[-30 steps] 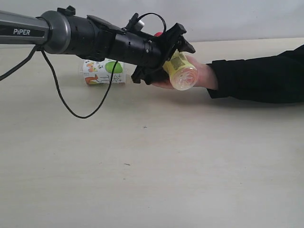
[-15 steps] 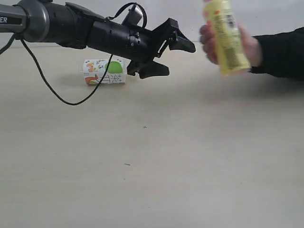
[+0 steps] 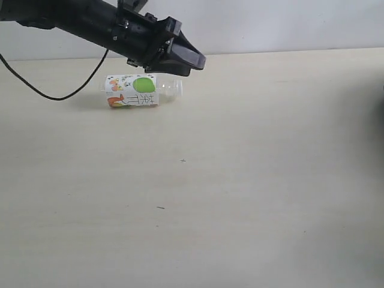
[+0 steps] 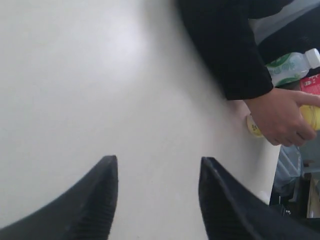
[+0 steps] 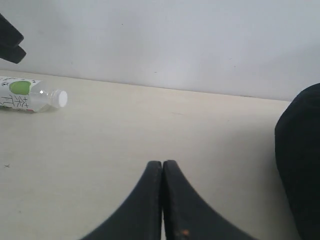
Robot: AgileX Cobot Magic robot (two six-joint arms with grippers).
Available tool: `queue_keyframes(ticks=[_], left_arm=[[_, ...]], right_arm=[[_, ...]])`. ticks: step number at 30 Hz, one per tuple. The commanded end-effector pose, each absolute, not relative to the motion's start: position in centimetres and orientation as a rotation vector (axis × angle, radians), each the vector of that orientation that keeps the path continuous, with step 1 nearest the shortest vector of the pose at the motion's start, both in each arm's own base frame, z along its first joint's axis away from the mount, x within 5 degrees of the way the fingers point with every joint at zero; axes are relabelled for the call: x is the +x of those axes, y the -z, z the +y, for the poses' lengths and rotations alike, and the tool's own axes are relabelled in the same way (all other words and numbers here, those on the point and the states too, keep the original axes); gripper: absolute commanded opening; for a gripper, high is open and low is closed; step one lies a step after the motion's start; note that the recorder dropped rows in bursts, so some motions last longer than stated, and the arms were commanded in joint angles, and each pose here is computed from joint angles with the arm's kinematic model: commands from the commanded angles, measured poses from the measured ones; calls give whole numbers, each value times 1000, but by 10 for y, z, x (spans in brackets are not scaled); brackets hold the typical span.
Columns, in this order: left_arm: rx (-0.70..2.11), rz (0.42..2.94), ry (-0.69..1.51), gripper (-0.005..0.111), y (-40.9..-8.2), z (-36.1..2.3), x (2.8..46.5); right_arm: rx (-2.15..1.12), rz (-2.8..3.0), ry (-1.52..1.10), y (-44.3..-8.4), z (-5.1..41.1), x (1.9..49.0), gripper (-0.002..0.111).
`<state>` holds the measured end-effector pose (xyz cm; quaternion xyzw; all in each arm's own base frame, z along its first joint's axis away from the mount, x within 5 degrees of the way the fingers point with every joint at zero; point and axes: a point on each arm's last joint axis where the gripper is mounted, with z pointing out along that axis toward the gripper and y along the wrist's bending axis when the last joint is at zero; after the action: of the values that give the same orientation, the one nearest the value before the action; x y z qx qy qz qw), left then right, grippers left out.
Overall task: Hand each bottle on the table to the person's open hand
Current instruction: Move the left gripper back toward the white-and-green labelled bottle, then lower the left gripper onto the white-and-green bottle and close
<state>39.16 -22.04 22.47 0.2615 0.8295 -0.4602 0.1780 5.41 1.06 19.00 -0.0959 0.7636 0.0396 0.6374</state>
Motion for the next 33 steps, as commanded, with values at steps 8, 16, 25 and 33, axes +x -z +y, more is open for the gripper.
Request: queue_keyframes(ticks=[8, 16, 25, 33], left_arm=[[832, 2270, 1285, 42, -254, -174, 396], [773, 2239, 1262, 42, -261, -149, 404], [562, 2135, 1155, 38, -268, -123, 427], [603, 2176, 838, 0, -273, -111, 441]], right_arm=[[-218, 1738, -87, -189, 10, 54, 0], [-218, 1738, -87, -189, 10, 54, 0], [-218, 1738, -87, -189, 10, 54, 0], [-218, 1738, -87, -189, 10, 54, 0]])
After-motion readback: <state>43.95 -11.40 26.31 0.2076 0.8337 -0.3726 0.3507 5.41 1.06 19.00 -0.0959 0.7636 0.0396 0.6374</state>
